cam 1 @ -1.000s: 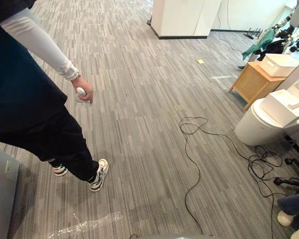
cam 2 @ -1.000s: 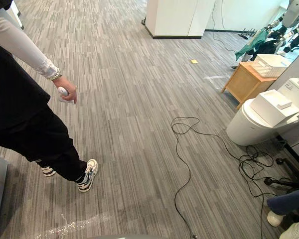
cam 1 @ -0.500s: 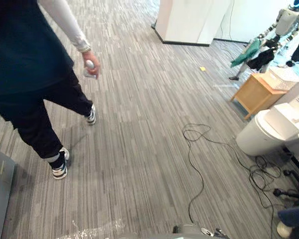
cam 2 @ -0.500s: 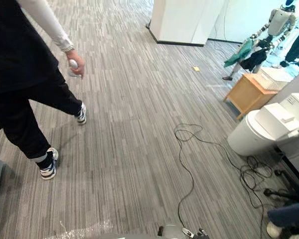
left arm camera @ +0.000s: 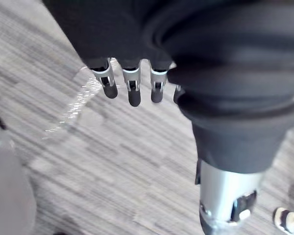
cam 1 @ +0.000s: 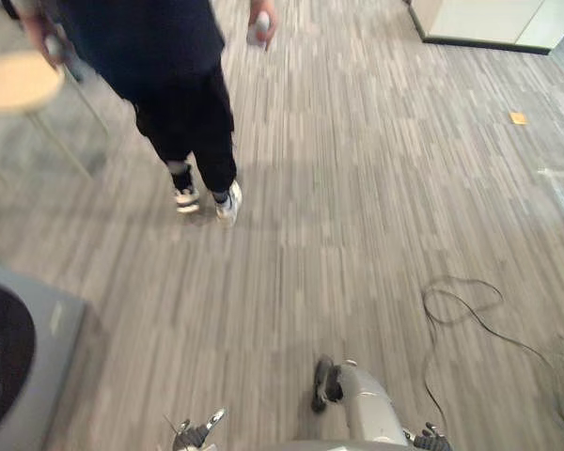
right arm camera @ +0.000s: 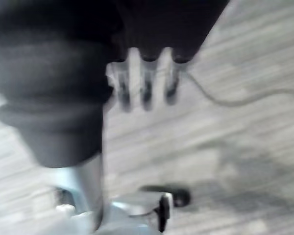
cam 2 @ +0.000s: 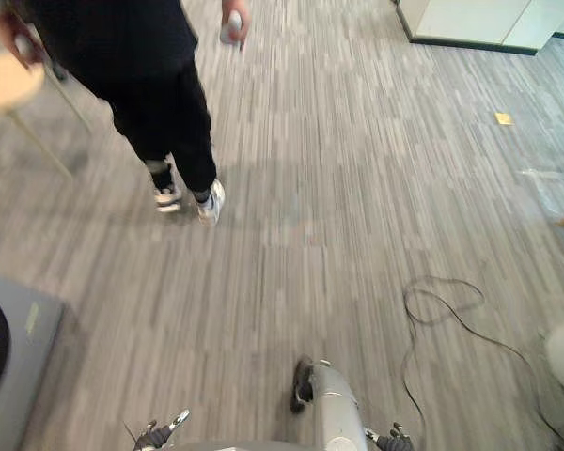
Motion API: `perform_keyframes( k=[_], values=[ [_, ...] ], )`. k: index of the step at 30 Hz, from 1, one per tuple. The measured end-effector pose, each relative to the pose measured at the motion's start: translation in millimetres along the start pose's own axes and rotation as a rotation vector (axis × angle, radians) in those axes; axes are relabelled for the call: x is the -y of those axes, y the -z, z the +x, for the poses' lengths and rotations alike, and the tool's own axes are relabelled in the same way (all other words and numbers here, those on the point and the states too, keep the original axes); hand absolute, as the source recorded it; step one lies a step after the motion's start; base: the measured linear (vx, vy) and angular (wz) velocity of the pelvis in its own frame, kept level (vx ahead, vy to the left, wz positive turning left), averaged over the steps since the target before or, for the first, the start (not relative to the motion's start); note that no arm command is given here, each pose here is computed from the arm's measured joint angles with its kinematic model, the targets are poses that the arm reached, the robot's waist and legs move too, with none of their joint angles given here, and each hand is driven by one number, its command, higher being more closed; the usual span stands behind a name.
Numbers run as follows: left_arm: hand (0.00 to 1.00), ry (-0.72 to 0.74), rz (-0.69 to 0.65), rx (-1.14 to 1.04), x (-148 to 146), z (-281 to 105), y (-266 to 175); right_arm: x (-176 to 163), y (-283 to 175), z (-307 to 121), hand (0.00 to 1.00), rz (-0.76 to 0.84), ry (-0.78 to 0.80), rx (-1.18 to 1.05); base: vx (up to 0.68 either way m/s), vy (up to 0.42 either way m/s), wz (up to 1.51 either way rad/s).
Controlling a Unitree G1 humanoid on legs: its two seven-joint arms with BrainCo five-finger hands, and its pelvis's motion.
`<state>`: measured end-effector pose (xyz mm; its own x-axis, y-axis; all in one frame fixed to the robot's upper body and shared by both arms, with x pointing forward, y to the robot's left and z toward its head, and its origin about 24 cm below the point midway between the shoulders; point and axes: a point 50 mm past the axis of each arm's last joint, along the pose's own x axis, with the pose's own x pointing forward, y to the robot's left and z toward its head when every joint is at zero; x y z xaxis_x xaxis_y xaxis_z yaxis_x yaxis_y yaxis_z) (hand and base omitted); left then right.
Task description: Organize washtable
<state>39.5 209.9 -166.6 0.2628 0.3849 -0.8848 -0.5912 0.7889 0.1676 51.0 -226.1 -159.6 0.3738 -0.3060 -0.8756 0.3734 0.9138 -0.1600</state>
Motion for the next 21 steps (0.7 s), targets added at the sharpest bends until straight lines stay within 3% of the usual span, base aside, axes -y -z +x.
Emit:
perform_keyframes(
  k=[3,9,11,16,21],
  values=[
    [0.00,-0.014,0.025,0.081,-6.6,4.6,-23.8,-11.9,-8.4,4.4,0.00,0.005,-0.026,-0.005,0.77,-0.206,-0.26],
    [0.00,0.055,0.137,0.074,7.6,1.2,-15.4,-44.6,-45.3,11.0,0.00,-0.021,-0.114,0.090,0.68,0.059,-0.47],
    [0.00,0.032,0.146,0.049,-3.6,-0.5,-5.4,-58.5,-38.3,8.5,0.00,-0.037,-0.153,0.069,0.84,0.257,-0.72],
    [0.00,-0.003,0.166,0.012,-19.8,1.6,-0.7,-56.0,-15.3,4.6,0.00,0.008,-0.140,0.000,0.79,0.245,-0.04],
    [0.00,-0.012,0.141,-0.019,-20.5,3.3,-0.1,-47.4,-22.8,5.2,0.00,-0.007,-0.142,0.057,0.55,0.108,-0.01]
  ],
)
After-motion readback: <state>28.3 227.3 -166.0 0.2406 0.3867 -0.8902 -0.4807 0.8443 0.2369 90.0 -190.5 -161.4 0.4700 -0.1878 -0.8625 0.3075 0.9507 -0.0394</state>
